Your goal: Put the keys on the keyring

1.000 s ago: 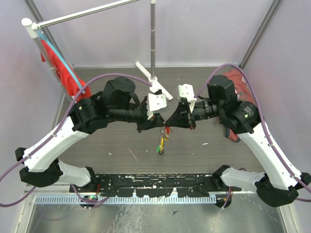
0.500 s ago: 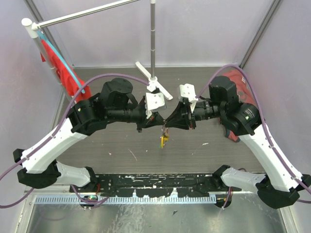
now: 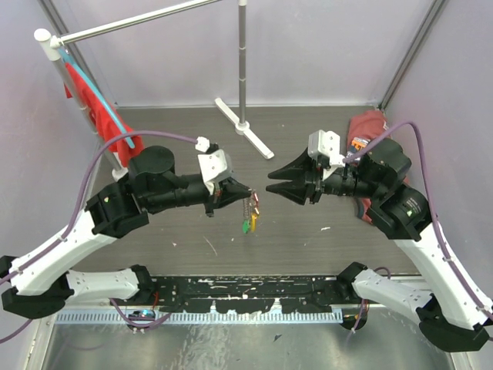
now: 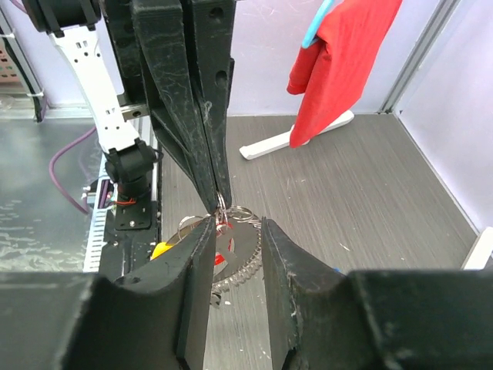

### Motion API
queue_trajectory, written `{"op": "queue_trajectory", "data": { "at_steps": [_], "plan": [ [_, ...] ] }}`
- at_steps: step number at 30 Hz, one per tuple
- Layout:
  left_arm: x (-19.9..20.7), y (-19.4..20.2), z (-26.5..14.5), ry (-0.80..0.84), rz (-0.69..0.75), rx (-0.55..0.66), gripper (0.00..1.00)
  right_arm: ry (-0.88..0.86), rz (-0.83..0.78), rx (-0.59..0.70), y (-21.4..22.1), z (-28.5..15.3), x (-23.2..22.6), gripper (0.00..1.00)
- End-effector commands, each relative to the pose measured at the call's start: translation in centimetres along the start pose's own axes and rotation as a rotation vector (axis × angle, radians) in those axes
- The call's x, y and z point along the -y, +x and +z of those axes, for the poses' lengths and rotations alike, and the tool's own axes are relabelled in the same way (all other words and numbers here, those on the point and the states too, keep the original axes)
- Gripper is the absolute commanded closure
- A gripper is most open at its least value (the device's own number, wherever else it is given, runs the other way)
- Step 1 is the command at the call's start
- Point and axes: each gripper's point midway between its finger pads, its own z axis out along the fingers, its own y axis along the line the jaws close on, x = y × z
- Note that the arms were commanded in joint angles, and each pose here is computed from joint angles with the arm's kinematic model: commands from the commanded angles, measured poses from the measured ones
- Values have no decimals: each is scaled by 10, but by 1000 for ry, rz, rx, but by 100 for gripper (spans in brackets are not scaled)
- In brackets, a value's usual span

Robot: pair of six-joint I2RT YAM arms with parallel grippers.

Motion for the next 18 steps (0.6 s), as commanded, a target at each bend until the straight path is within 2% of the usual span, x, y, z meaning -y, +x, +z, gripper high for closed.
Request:
{"op": "queue_trajectory", "data": {
  "at_steps": [1,6,18],
  "plan": [
    [-3,-42,-11,-39,-12,208,100,-16,23,36,-7,9,3,65],
    [-3,-44,-13,-45,-37,244,100,-79,50,21,0,16,-2,64],
    [-5,-39,-11,-57,-35,225,100,-114,61,33,-1,18,-7,62]
  ]
}}
